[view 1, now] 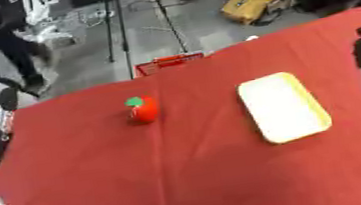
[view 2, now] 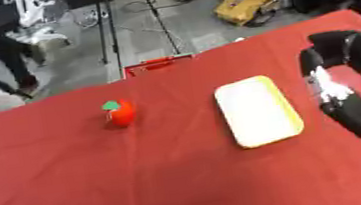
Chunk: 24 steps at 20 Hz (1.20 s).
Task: Pick up objects on the table and place them in the box.
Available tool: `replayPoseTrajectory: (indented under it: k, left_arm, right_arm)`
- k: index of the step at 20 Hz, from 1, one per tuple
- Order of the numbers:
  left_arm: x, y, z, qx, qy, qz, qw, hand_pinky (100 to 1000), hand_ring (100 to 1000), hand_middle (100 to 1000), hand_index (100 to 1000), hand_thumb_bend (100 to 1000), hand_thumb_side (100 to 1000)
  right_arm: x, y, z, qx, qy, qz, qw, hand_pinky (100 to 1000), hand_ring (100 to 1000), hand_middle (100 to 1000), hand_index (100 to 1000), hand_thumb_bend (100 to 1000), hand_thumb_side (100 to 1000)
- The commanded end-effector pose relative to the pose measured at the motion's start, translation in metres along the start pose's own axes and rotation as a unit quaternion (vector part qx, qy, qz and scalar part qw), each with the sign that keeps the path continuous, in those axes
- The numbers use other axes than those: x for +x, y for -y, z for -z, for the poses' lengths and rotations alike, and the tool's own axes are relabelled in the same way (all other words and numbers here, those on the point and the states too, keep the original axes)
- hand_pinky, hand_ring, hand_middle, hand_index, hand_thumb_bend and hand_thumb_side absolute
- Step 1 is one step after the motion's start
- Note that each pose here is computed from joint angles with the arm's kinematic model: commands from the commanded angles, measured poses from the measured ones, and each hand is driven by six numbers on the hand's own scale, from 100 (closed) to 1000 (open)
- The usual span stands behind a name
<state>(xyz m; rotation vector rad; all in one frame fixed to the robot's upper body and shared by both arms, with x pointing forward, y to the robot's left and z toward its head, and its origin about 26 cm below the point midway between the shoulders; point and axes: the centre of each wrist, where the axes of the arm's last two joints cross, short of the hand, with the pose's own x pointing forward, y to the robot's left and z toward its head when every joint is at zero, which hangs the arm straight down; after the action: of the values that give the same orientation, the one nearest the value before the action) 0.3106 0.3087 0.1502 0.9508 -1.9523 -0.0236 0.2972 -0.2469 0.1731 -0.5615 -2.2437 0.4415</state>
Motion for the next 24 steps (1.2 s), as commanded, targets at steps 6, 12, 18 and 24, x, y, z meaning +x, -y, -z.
replayPoseTrajectory:
  k: [6, 12, 18, 24]
  left_arm:
    - [0.018, 0.019, 0.055, -0.179, 0.022, 0.127, 0.975, 658, 667, 756, 809, 976, 513]
    - [0.03, 0.059, 0.094, -0.298, 0.033, 0.217, 0.929, 689, 681, 752, 830, 943, 410]
    - [0.023, 0.098, 0.119, -0.397, 0.018, 0.313, 0.862, 748, 734, 770, 849, 843, 341]
    - [0.007, 0.127, 0.12, -0.474, -0.016, 0.333, 0.815, 755, 730, 761, 837, 829, 327]
  right_arm:
    - [0.007, 0.005, 0.003, 0.004, 0.018, -0.006, 1.0, 623, 630, 608, 761, 333, 669]
    - [0.007, 0.003, 0.003, 0.01, 0.018, 0.0, 1.0, 624, 630, 608, 762, 335, 671]
    - [0.008, 0.001, 0.003, 0.019, 0.019, 0.005, 1.0, 624, 630, 607, 762, 336, 670]
    - [0.009, -0.001, 0.003, 0.026, 0.022, 0.011, 0.999, 624, 629, 606, 762, 337, 670]
